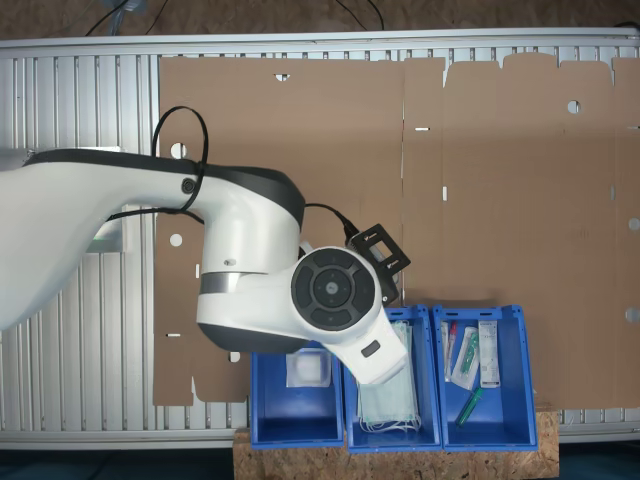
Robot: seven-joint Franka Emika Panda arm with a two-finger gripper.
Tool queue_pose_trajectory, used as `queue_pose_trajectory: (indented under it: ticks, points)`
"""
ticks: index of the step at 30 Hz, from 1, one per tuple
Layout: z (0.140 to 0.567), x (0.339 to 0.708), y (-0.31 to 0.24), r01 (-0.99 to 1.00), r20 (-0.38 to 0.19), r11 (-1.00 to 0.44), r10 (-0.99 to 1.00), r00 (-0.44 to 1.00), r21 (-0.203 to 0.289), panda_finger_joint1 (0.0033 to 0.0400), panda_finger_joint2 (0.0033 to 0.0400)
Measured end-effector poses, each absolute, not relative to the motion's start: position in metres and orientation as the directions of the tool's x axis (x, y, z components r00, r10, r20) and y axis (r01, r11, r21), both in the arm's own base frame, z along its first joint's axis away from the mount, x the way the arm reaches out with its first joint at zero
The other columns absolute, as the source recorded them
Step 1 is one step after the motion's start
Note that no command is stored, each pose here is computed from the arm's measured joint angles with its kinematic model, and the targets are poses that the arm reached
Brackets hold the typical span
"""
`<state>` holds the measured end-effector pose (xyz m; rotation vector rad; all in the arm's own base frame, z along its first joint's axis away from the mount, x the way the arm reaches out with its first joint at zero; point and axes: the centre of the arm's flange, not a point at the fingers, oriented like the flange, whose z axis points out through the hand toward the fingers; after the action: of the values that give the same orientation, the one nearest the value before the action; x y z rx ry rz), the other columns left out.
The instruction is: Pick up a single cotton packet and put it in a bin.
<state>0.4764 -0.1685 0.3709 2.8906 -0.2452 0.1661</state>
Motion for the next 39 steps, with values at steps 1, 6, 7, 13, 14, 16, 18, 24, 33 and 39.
queue_pose_trajectory:
  ticks: [1,6,7,13,14,16,18,24,33,39]
  points:
    - [0.371,0.472,-0.173,-0.183,0.13,-0.957,-0.156,0.979,0.225,0.0053,0.0053]
    - [0.369,0.451,-0.197,-0.207,0.116,-0.951,-0.184,0.976,0.23,0.0053,0.0053]
    - [0.367,0.444,-0.206,-0.218,0.11,-0.948,-0.197,0.974,0.232,0.0053,0.0053]
    - [0.362,0.428,-0.227,-0.248,0.092,-0.939,-0.232,0.968,0.237,0.0053,0.0053]
    - [0.361,0.425,-0.23,-0.252,0.089,-0.938,-0.237,0.967,0.238,0.0053,0.0053]
    - [0.36,0.423,-0.233,-0.255,0.086,-0.937,-0.241,0.967,0.239,0.0053,0.0053]
    - [0.359,0.42,-0.237,-0.262,0.082,-0.935,-0.249,0.965,0.24,0.0053,0.0053]
    - [0.357,0.414,-0.247,-0.273,0.076,-0.93,-0.263,0.962,0.246,0.0053,0.0053]
    - [0.357,0.412,-0.25,-0.278,0.075,-0.928,-0.267,0.961,0.248,0.0053,0.0053]
    - [0.358,0.412,-0.25,-0.277,0.075,-0.928,-0.267,0.961,0.248,0.0053,0.0053]
